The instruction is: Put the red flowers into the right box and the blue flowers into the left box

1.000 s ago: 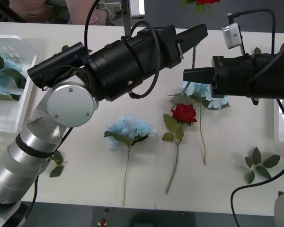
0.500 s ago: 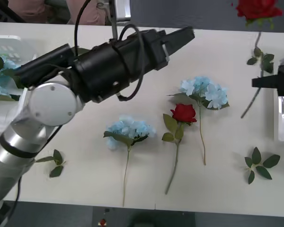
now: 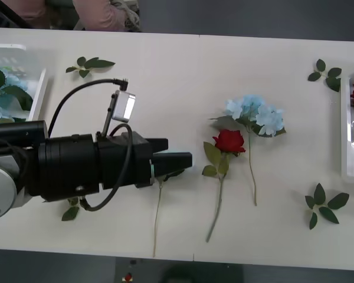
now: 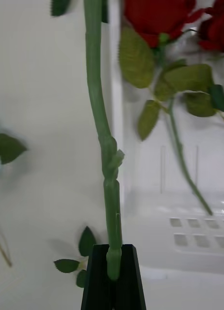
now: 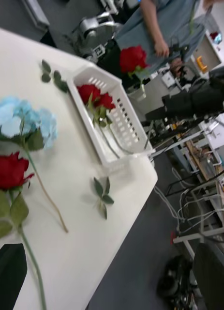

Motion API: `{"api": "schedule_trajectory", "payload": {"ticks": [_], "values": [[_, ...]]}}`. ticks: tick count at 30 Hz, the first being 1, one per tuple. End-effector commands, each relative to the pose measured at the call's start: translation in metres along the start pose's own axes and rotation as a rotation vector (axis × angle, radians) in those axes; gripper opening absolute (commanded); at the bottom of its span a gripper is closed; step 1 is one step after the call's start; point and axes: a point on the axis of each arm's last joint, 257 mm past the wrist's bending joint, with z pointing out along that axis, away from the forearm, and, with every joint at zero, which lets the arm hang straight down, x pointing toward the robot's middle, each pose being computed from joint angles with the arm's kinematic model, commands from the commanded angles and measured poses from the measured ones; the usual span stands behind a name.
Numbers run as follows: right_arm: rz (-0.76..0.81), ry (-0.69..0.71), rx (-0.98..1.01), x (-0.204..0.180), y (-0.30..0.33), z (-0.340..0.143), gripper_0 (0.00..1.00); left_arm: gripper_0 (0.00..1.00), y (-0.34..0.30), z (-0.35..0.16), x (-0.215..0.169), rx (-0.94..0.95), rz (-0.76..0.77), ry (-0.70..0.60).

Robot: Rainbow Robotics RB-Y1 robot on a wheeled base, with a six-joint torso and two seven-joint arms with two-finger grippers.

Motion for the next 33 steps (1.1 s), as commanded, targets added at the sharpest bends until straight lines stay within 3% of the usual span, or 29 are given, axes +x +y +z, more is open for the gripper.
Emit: {"api": "schedule_trajectory", "payload": {"ticks": [1, 16, 17, 18, 19, 20, 22, 33], "values": [[0.054, -0.006, 0.117, -0.014, -0.047, -0.009, 0.00, 1.00, 0.002, -0.003, 0.052, -0.028, -0.026, 0.111], [0.068, -0.094, 0.248, -0.040, -0.108, 0.049, 0.00, 1.00, 0.068, -0.043, 0.164, -0.288, -0.035, 0.298], [0.056, -0.102, 0.254, -0.042, -0.108, 0.052, 0.04, 1.00, 0.074, -0.046, 0.167, -0.310, -0.029, 0.318], [0.039, -0.109, 0.259, -0.043, -0.107, 0.056, 0.19, 1.00, 0.082, -0.049, 0.169, -0.334, -0.019, 0.345], [0.031, -0.112, 0.264, -0.044, -0.107, 0.057, 0.43, 1.00, 0.086, -0.050, 0.170, -0.347, -0.012, 0.362], [0.029, -0.116, 0.266, -0.045, -0.107, 0.057, 0.76, 1.00, 0.092, -0.049, 0.171, -0.360, -0.005, 0.381], [0.030, -0.111, 0.264, -0.044, -0.106, 0.058, 1.00, 1.00, 0.102, -0.046, 0.176, -0.380, -0.011, 0.410], [-0.012, -0.067, 0.163, -0.042, -0.056, 0.035, 1.00, 1.00, 0.166, 0.005, 0.174, -0.503, 0.027, 0.463]]}}
